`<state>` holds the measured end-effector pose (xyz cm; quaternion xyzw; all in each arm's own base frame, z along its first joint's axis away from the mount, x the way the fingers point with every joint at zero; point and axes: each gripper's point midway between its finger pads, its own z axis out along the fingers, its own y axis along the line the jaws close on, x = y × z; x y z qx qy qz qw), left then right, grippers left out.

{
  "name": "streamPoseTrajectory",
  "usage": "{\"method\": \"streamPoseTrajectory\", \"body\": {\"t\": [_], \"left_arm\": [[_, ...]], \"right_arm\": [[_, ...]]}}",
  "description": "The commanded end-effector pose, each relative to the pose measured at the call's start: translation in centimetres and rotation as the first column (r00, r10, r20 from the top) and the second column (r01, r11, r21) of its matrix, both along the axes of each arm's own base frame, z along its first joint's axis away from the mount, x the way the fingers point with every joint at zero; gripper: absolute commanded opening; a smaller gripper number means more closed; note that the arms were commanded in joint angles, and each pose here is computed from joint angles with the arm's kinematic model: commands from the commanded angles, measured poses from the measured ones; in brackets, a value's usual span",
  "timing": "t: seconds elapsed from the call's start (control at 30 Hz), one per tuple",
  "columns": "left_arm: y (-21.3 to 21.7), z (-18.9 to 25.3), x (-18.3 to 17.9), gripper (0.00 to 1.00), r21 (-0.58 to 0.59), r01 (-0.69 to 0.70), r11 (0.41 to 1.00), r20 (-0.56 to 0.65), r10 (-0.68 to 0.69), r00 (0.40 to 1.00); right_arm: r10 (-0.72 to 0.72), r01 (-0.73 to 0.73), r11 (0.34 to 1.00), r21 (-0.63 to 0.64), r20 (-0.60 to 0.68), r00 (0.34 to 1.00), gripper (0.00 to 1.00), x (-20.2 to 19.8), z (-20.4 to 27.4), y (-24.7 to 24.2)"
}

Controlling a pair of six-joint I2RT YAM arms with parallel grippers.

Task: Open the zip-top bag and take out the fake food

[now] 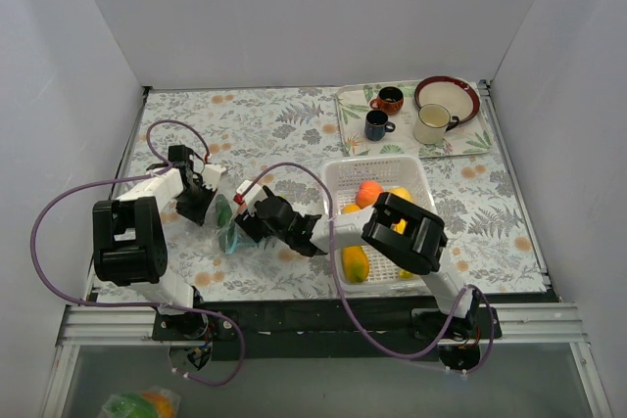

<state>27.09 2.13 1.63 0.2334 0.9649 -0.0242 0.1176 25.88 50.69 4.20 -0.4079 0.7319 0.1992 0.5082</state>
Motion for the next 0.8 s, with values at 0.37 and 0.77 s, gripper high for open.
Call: {"method": "streamPoseTrajectory", "body": {"t": [0.37,0.77], "left_arm": [[0.3,-2.5,-1.7,0.00,0.014,-0.040,0.999,-0.075,0.041,0.996],[0.1,-1.9,-1.0,0.00,0.006,-0.050,0.999,-0.049,0.050,0.998]], "right_arm": [[0.164,-0.143,0.975,0.172,-0.117,0.979,0.01,-7.3,9.9,-6.8],[-0.664,0.662,0.747,-0.054,-0.062,0.745,0.01,-1.9,10.4,-28.3]]}}
